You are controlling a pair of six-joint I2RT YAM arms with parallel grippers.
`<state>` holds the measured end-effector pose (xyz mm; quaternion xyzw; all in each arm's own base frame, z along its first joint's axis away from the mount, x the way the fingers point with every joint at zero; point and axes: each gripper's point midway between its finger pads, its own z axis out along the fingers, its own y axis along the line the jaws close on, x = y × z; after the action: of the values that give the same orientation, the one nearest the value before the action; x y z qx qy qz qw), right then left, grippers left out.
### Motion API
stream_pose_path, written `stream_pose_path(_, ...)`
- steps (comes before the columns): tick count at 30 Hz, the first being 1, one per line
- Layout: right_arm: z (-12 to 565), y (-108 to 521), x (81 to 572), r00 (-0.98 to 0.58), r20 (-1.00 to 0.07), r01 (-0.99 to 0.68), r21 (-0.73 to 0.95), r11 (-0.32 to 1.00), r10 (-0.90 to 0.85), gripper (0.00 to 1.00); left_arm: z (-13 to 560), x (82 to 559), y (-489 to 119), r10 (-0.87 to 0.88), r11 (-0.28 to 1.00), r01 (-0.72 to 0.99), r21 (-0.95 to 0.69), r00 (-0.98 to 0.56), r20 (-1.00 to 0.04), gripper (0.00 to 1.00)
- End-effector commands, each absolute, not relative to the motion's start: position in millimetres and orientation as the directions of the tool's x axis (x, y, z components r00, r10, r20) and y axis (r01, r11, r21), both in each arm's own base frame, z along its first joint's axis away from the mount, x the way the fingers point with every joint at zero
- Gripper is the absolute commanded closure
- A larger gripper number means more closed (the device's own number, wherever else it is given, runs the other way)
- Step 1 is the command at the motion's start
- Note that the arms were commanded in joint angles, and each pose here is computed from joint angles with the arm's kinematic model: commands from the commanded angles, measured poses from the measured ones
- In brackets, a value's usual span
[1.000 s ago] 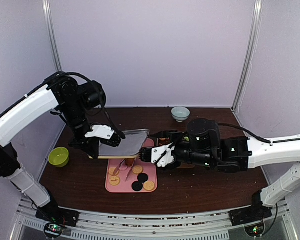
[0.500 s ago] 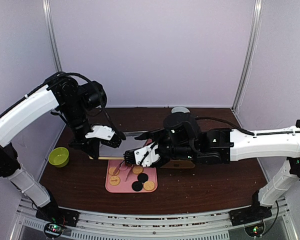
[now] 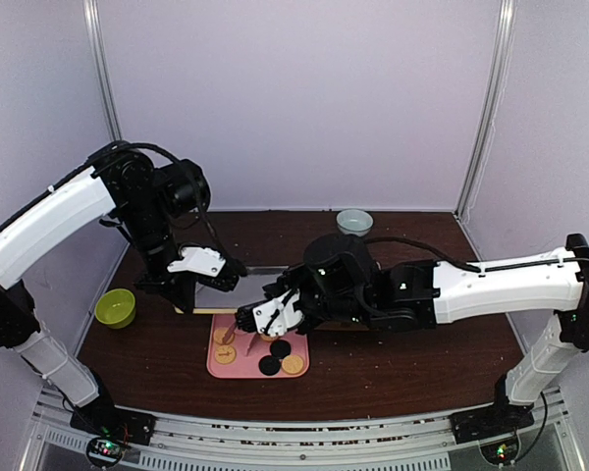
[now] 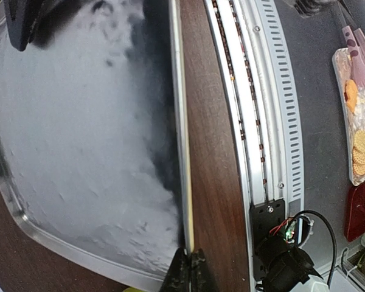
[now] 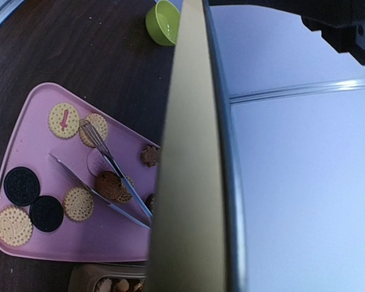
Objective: Pack the cookies
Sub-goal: Pass from the left arm to the right
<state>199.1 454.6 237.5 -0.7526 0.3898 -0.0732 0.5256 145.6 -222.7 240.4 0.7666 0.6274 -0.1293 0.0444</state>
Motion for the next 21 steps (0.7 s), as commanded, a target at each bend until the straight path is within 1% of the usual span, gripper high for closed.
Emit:
stream_pose_path(1,268,467,206,0.666,-0.341,-0.470,-0.883,-0.018,-0.663,0.93,251,144,-226,0.933,-0.234,0.971,-0.047,0.211,-0.293,1.00)
stream_pose_path(4,273,469,209,0.643,-0.376,-0.486,-0.873,0.024,-0.668,0.99,250,148,-225,0.937,-0.232,0.972,-0.034,0.214,-0.277,1.00)
stream_pose_path(5,272,469,211,0.633,-0.378,-0.488,-0.872,0.030,-0.675,1.00,250,151,-224,0.941,-0.224,0.974,-0.022,0.210,-0.265,0.91)
stream_pose_path(6,272,469,212,0.624,-0.380,-0.489,-0.872,0.038,-0.683,1.00,249,157,-222,0.949,-0.204,0.979,0.003,0.199,-0.243,0.74)
stream_pose_path(7,270,467,214,0.615,-0.379,-0.489,-0.871,0.042,-0.692,1.00,246,168,-220,0.959,-0.175,0.983,0.049,0.182,-0.218,0.51)
stream_pose_path(8,270,466,215,0.608,-0.382,-0.488,-0.871,0.051,-0.696,1.00,244,184,-217,0.970,-0.139,0.983,0.119,0.159,-0.184,0.16)
stream_pose_path(9,271,465,217,0.600,-0.389,-0.489,-0.870,0.065,-0.700,1.00,242,200,-213,0.979,-0.105,0.976,0.189,0.134,-0.151,0.04)
stream_pose_path(10,272,463,218,0.590,-0.403,-0.493,-0.866,0.083,-0.700,1.00,242,214,-210,0.985,-0.076,0.966,0.249,0.111,-0.132,0.02)
stream_pose_path(12,278,458,221,0.569,-0.451,-0.514,-0.848,0.130,-0.688,1.00,253,239,-206,0.987,0.003,0.940,0.341,0.053,-0.154,0.02)
stream_pose_path(16,291,445,233,0.499,-0.576,-0.579,-0.778,0.245,-0.647,1.00,307,287,-194,0.947,0.217,0.854,0.472,-0.067,-0.314,0.02)
stream_pose_path(19,299,435,246,0.393,-0.689,-0.652,-0.676,0.344,-0.609,1.00,352,312,-179,0.890,0.359,0.758,0.545,-0.103,-0.443,0.02)
stream_pose_path(21,305,427,257,0.286,-0.779,-0.718,-0.559,0.414,-0.557,1.00,372,321,-172,0.857,0.424,0.702,0.573,-0.105,-0.505,0.02)
